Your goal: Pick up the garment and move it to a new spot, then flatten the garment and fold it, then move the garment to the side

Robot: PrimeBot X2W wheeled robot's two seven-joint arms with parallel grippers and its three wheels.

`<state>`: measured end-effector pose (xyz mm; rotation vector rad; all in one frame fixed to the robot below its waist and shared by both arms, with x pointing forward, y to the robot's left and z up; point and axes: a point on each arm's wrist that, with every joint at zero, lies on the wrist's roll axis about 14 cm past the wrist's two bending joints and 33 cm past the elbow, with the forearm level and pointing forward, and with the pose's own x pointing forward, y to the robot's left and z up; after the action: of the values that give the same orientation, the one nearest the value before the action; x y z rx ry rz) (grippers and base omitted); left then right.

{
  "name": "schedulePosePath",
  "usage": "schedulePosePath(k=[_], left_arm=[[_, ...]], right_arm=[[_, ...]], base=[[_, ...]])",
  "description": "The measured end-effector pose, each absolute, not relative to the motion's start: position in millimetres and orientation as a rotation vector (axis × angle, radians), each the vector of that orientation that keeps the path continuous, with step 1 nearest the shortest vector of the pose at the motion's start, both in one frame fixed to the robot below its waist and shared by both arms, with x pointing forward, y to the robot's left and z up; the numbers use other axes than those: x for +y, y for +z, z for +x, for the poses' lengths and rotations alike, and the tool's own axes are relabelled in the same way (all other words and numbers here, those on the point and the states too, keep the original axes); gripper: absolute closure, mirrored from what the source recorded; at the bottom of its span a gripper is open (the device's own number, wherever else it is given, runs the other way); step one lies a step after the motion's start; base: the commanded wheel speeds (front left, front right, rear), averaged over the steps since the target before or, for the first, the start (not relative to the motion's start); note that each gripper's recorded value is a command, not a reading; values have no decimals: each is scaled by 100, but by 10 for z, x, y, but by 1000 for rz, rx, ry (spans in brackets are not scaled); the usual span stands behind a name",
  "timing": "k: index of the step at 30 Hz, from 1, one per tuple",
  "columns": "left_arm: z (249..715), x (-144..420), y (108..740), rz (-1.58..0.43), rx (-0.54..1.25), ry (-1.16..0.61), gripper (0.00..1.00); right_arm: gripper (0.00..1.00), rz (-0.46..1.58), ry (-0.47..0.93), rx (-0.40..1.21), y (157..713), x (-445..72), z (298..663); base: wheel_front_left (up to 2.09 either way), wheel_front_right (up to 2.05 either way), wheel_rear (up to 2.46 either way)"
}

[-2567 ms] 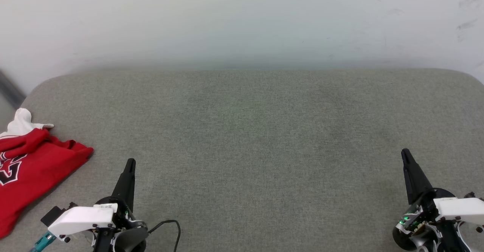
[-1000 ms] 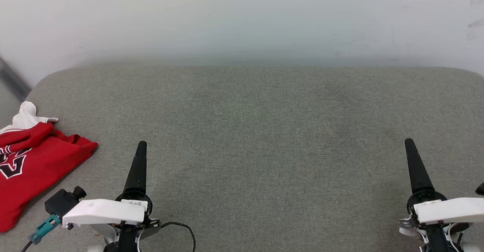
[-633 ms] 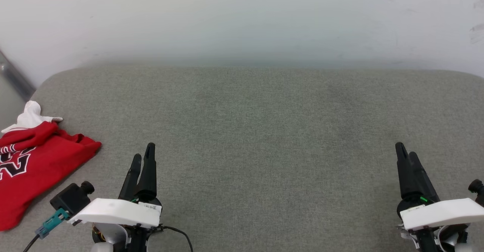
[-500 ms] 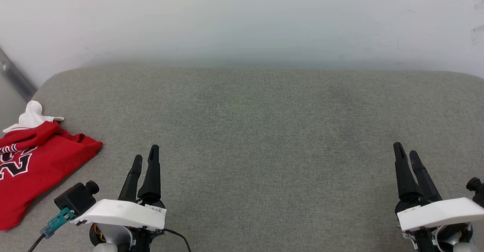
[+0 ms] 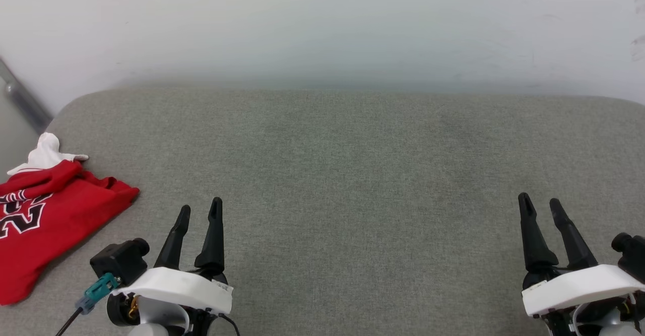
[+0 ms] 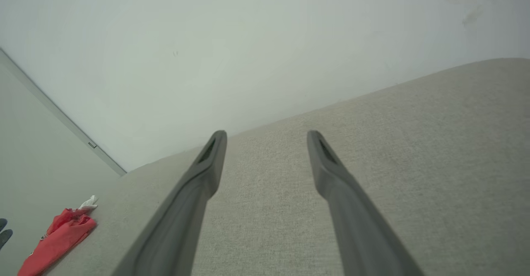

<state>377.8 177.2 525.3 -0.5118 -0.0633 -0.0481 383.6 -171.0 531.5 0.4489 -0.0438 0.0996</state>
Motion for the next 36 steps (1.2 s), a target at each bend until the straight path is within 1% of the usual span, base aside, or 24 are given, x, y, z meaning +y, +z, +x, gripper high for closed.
schedulePosePath(k=[19,36], left_arm=[[3751,1754,5280,-269,-87,-63,0],[3714,1686,5299,-134,-113,-89,0]], right_arm=[[0,240,111,-50,5328,-1666,3815],[0,121,110,-60,5342,-1673,3785]], base=[[0,0,0],[0,0,0]])
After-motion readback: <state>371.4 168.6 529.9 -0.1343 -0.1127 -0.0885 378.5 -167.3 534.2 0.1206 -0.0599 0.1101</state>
